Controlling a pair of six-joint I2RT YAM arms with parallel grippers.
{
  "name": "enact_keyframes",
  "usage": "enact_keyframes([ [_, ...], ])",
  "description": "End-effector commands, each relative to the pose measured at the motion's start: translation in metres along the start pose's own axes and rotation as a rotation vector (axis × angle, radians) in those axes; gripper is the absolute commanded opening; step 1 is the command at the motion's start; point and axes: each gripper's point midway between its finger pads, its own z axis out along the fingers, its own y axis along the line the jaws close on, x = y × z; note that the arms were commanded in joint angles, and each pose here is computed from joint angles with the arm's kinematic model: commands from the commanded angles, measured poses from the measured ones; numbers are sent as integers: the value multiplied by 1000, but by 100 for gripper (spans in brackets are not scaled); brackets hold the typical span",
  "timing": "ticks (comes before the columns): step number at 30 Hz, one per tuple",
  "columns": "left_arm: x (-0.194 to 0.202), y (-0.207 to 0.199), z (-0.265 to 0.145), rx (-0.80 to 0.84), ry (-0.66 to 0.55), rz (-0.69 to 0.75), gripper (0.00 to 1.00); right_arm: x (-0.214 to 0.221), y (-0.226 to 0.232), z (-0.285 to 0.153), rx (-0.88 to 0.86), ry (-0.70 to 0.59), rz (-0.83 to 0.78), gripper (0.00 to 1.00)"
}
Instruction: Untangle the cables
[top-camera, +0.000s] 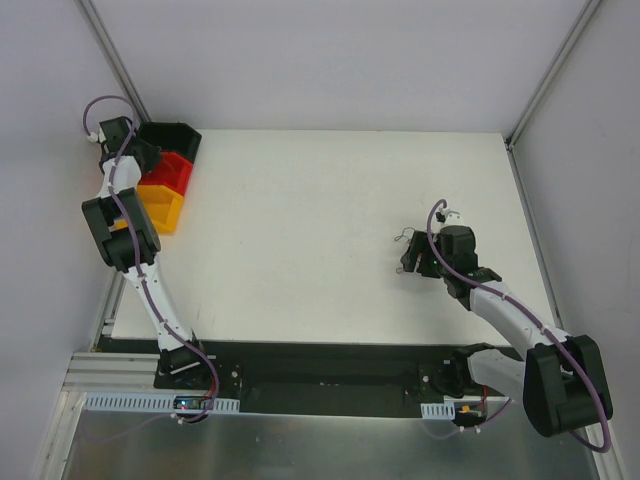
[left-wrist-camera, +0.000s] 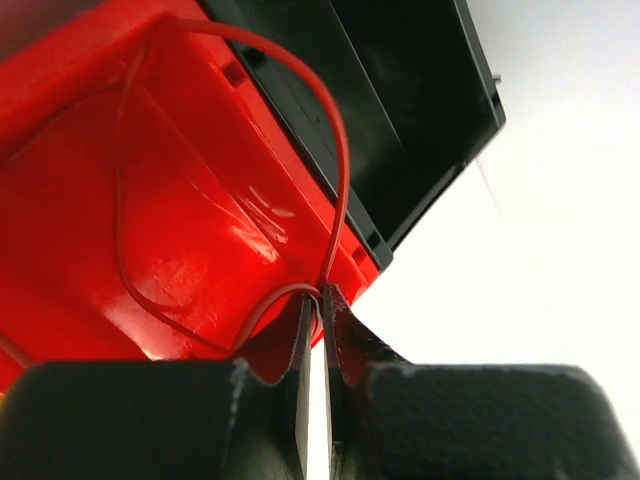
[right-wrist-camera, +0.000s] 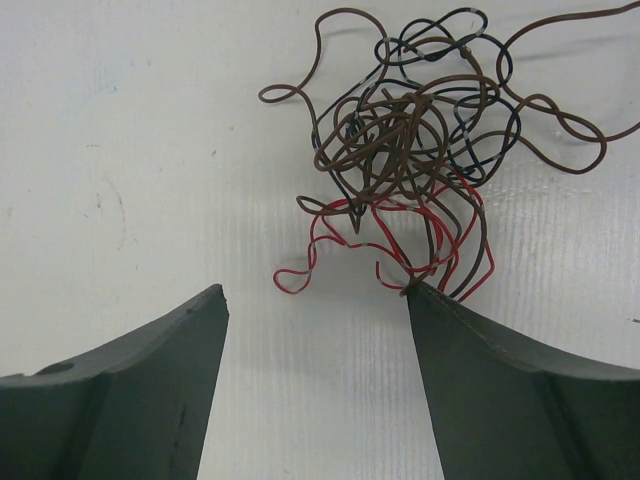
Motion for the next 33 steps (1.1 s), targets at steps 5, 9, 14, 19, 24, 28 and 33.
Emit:
enact_keyframes([
  [5,5,-14,4,161,80,253,0,-12,10,0,-34,-26,-2,75],
  [9,13,-11,6,186,128,255,0,-10,10,2,-33,-15,-2,75],
  [14,14,-14,3,299,145,209,0,-11,8,1,-29,-20,-1,75],
  [19,10,-10,-13,345,69,150,0,-11,9,1,-33,-18,-2,75],
  [24,1,23,-13,223,44,-25,0,-11,10,-1,-35,-24,-3,75],
  [28,-11,24,-21,166,3,1,7,-13,9,-2,-33,-30,-4,75],
  [33,-27,18,-41,124,-49,48,30,-12,10,-2,-39,-25,-4,75],
])
